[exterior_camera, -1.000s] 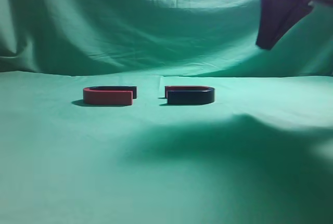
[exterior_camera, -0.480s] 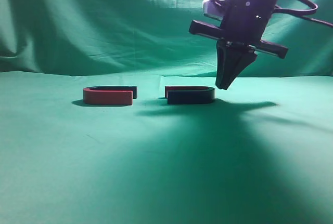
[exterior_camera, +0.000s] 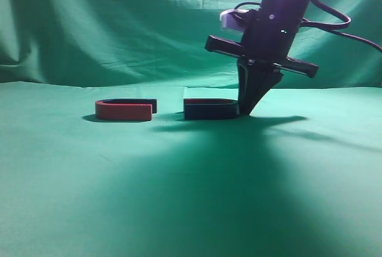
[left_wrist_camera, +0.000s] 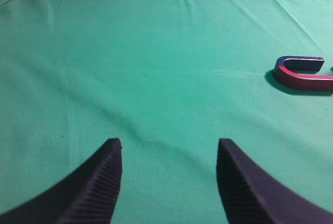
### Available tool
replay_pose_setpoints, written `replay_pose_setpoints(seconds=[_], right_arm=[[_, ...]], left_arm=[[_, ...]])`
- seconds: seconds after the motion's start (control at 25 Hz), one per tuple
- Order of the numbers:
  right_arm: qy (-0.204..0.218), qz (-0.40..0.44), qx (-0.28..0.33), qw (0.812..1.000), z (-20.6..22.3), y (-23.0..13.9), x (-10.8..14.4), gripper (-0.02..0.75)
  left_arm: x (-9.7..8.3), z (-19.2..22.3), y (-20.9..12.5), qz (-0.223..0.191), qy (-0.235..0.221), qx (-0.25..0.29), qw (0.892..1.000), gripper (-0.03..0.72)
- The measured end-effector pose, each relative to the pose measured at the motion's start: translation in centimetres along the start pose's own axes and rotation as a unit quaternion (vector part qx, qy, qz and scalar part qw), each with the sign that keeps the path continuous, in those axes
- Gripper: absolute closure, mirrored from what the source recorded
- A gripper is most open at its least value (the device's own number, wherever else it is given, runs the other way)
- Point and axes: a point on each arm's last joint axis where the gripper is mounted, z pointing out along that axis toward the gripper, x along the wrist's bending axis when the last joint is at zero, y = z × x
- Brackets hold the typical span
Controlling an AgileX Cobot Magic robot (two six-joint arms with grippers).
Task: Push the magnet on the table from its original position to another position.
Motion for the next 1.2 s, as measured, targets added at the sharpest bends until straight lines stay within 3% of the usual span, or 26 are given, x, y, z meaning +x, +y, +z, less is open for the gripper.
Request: replay_pose_setpoints(seconds=[0.72, 0.96, 1.2], right_arm=[[0.018, -0.004, -0.023, 1.0, -0.6, 0.3, 1.9, 0.738], [0.011, -0.021, -0.04, 0.999, -8.0, -0.2, 3.4, 0.738], [-0.032, -0.026, -0.039, 0.998, -16.8, -2.9, 4.3, 0.738]], left_arm=[[0.0, 0.0, 0.0, 0.0, 0.0, 0.0, 1.0, 0.316], [0.0, 0.0, 0.0, 0.0, 0.0, 0.0, 1.0, 0.316], [0.0, 0.0, 0.0, 0.0, 0.0, 0.0, 1.0, 0.316]])
